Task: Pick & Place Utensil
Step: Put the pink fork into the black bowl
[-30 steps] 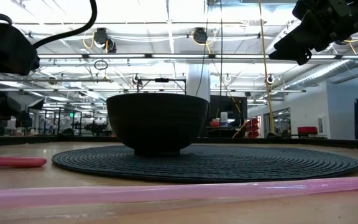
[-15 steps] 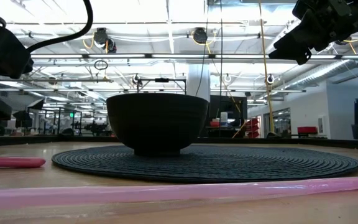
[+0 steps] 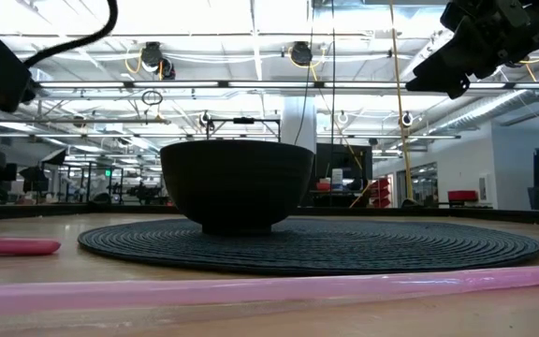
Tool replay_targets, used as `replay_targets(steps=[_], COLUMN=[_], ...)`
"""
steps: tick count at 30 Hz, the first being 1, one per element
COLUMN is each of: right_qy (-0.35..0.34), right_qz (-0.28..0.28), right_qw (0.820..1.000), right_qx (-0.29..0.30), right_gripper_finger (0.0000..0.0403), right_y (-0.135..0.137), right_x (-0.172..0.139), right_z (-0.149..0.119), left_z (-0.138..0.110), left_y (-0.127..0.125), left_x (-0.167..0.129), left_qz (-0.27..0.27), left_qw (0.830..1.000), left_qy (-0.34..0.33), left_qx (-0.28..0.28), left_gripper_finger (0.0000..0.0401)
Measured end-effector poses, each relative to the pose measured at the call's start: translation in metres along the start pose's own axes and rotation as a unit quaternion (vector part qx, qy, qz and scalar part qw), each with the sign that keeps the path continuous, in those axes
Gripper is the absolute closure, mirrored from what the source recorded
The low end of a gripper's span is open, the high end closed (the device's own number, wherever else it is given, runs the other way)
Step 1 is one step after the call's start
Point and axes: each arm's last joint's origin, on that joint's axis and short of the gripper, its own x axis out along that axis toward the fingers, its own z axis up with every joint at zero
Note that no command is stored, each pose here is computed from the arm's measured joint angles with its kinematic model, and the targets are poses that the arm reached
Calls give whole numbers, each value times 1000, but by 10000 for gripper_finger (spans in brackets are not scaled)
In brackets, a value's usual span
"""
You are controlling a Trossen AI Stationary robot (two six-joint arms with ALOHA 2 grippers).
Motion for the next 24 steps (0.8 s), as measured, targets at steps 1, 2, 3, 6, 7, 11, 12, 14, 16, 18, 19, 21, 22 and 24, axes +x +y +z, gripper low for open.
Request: replay_targets(steps=[1,2,3,6,7,11,12,14,16,18,19,21,22,24], right_qy=[0,0,0,0,0,0,0,0,0,0,0,0,0,1], right_qz=[0,0,0,0,0,0,0,0,0,0,0,0,0,1], right_qw=[1000,1000,1000,1000,1000,1000,1000,1000,1000,1000,1000,1000,1000,1000], right_qx=[-1,-1,-1,-1,-1,-1,-1,-2,-3,-3,-3,-3,-3,-3], right_gripper_finger=[193,193,193,193,193,193,193,193,193,193,193,193,193,193], right_y=[0,0,0,0,0,0,0,0,0,0,0,0,0,0], right_x=[0,0,0,0,0,0,0,0,0,0,0,0,0,0], right_z=[0,0,0,0,0,0,0,0,0,0,0,0,0,0], left_z=[0,1,1,-1,-2,-4,-4,-3,-3,-3,-3,-4,-3,-2], left_y=[-2,-5,-6,-8,-9,-14,-17,-23,-28,-30,-31,-33,-34,-35], left_x=[-2,-4,-6,-10,-12,-18,-20,-25,-27,-28,-29,-28,-27,-22], left_qz=[6,12,16,34,40,57,57,57,57,58,58,57,55,54], left_qw=[1000,1000,1000,999,998,996,995,995,994,994,993,992,992,991], left_qy=[0,2,6,32,38,54,55,52,39,27,23,13,9,5], left_qx=[1,-2,-8,-25,-29,-49,-57,-70,-81,-93,-100,-110,-115,-119], left_gripper_finger=[329,323,317,294,286,255,249,239,231,227,227,226,226,226])
